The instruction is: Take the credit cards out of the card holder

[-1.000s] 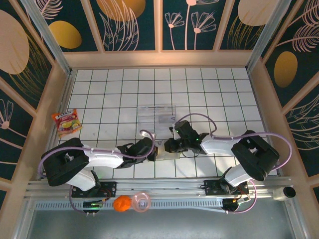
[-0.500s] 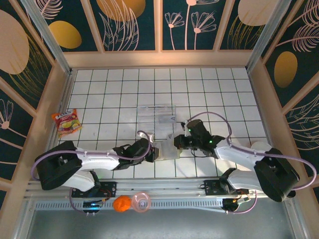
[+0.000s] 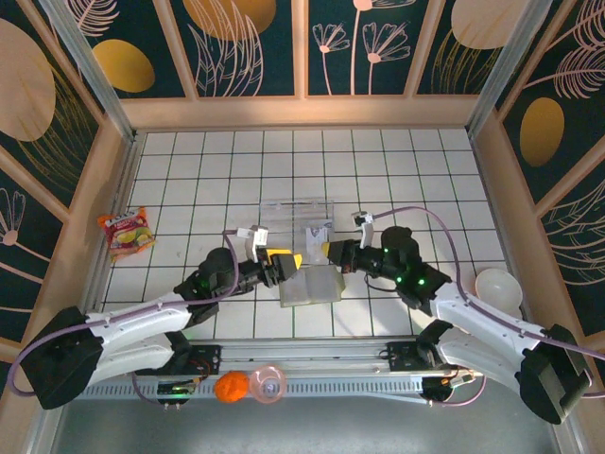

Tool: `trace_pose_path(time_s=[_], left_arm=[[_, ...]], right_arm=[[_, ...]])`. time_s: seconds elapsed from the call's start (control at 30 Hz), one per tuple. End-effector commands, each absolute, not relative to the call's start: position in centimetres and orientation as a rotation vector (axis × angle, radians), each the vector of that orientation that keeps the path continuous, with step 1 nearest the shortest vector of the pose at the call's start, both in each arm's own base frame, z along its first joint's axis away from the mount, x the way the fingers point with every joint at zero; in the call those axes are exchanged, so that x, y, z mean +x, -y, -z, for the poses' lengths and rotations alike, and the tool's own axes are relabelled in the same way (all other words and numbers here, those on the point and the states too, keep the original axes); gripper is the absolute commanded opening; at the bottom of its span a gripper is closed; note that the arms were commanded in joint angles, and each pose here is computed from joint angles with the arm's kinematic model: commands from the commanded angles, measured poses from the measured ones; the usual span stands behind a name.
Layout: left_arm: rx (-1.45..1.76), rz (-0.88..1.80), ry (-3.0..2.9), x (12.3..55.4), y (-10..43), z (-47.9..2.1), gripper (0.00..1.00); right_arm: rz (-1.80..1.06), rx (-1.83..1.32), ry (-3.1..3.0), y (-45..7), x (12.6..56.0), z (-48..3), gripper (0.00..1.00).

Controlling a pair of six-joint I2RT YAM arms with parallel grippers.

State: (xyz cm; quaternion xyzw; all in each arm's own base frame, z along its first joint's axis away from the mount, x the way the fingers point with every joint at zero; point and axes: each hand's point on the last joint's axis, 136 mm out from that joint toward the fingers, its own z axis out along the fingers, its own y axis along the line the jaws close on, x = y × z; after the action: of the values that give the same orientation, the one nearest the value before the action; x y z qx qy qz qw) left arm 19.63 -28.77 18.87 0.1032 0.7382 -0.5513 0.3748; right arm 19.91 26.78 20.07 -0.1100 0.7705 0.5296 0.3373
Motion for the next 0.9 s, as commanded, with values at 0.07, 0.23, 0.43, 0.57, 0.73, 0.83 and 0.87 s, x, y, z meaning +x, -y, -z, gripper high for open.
trace_pose_path(time_s=[0.07,0.23,0.43,0.57,0.73,0.83,0.87], left_arm=[[0.313,1.596,-1.67,17.9,28.5,-23.0,0.59],[0.318,1.625,-1.642,17.4,28.3,-23.5,0.52],[0.357,1.662,-1.606,16.7,28.4,-24.5,0.32],[0.367,1.683,-1.603,16.5,28.5,-24.5,0.25],[0.367,1.668,-1.622,16.8,28.8,-24.5,0.08],[0.386,1.6,-1.694,17.5,29.3,-23.8,0.0],[0.402,1.572,-1.72,17.7,29.5,-23.6,0.0]], right_arm=[[-1.568,-0.395,-1.815,-28.9,17.7,-24.7,0.0],[-1.577,-0.434,-1.802,-30.0,16.9,-25.0,0.0],[-1.529,-0.401,-1.86,-30.2,17.7,-23.7,0.0],[-1.519,-0.394,-1.887,-30.6,18.0,-22.9,0.0],[-1.487,-0.372,-1.923,-30.5,18.4,-22.4,0.0],[-1.402,-0.349,-1.957,-29.6,18.9,-22.1,0.1],[-1.36,-0.335,-1.961,-28.9,19.2,-22.2,0.12]])
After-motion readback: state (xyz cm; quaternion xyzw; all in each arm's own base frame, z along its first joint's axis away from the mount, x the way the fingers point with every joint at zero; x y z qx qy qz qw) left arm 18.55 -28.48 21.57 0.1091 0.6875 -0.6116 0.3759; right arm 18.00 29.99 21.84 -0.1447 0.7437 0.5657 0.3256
